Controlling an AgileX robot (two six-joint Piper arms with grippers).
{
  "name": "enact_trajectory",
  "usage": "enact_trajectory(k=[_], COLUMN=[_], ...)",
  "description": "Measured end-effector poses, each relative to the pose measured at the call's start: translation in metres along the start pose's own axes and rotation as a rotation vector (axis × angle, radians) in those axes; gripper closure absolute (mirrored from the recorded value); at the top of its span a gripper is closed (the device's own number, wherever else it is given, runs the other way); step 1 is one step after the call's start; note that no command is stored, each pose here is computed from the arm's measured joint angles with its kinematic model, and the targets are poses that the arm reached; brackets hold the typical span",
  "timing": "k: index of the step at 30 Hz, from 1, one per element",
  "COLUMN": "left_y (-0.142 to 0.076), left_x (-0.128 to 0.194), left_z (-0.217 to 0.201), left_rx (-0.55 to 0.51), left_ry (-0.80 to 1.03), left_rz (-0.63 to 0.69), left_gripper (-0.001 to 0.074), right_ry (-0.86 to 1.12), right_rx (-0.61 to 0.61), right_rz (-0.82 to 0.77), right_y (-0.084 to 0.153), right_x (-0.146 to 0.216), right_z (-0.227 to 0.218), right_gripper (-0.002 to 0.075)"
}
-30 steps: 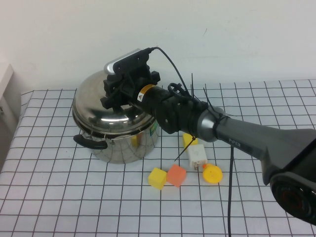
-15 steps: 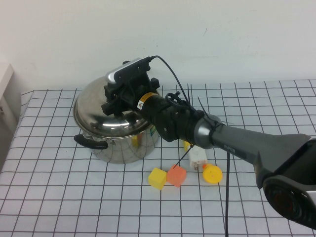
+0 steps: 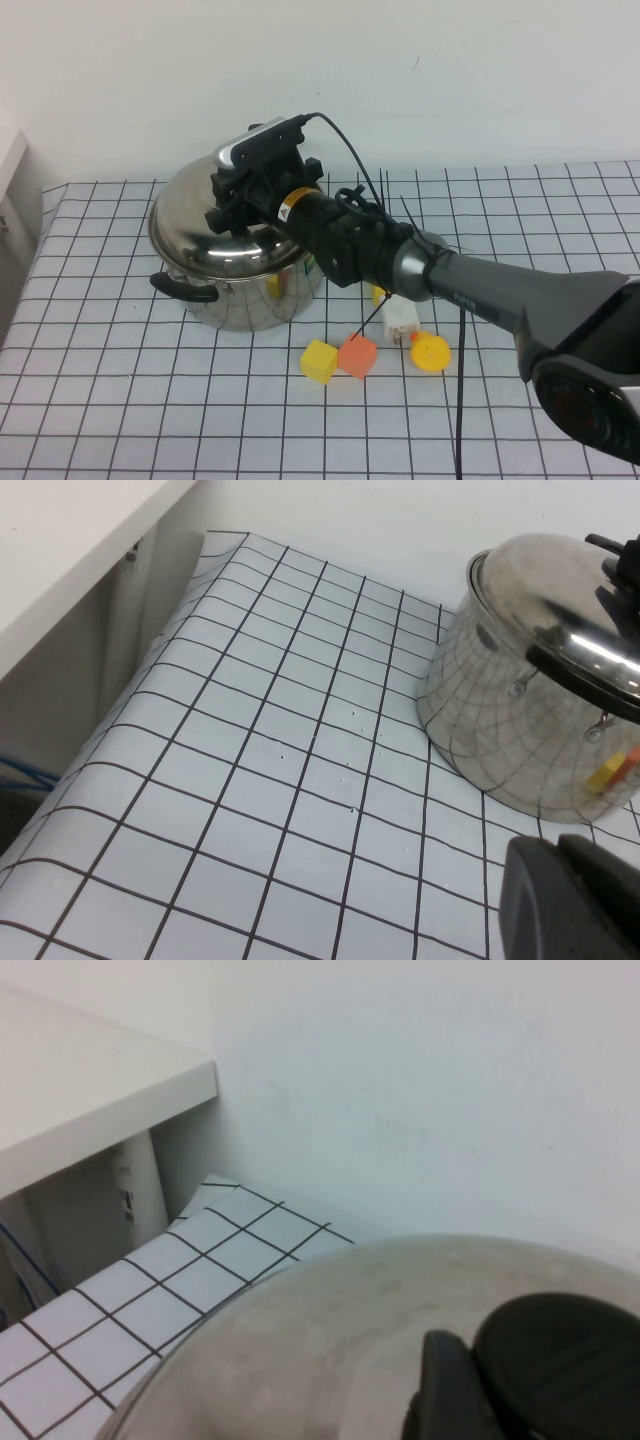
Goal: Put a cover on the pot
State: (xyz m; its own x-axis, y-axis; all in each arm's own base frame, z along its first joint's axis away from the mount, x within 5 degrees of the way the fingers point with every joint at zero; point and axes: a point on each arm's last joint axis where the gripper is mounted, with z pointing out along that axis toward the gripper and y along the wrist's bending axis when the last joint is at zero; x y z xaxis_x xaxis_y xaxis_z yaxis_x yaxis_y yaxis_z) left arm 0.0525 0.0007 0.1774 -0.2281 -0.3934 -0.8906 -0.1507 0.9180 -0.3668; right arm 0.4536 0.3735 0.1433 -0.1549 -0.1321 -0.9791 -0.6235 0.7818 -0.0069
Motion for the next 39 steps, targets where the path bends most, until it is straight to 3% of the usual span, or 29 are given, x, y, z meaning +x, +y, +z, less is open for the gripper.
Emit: enact_trajectory(k=[10, 16, 18, 23, 27, 31, 39], left_y=[0.0, 0.0, 0.0, 0.0, 0.0, 0.0, 0.0], left_x=[0.0, 0.0, 0.0, 0.0, 0.0, 0.0, 0.0], left_z=[0.0, 0.0, 0.0, 0.0, 0.0, 0.0, 0.0], left_rx=[0.0, 0.0, 0.0, 0.0, 0.0, 0.0, 0.0], left_ry=[0.0, 0.0, 0.0, 0.0, 0.0, 0.0, 0.0], left_rz=[0.004, 0.002, 0.002, 0.002, 0.002, 0.002, 0.002], left_gripper=[0.0738, 0.0738, 0.0738, 0.0738, 0.0738, 0.0738, 0.0738], right_ry=[0.042, 0.125, 0.138, 0.051, 0.019, 0.057, 0.047], right_rx=[-0.007, -0.029, -0.036, -0.041, -0.039, -0.039, -0.033], right_rz=[0.004, 0.005, 0.004, -0.003, -0.058, -0.096, -0.107], right_y=[0.001, 0.001, 0.0, 0.0, -0.001, -0.002, -0.004], right_x=[-0.011, -0.079, -0.109, -0.182, -0.209, -0.203, -0.189], right_z=[-0.005, -0.037, -0.054, -0.108, -0.148, -0.186, -0.289], right_gripper=[0.0277, 0.0286, 0.0332, 0.0531, 0.0651, 0.0692, 0.07])
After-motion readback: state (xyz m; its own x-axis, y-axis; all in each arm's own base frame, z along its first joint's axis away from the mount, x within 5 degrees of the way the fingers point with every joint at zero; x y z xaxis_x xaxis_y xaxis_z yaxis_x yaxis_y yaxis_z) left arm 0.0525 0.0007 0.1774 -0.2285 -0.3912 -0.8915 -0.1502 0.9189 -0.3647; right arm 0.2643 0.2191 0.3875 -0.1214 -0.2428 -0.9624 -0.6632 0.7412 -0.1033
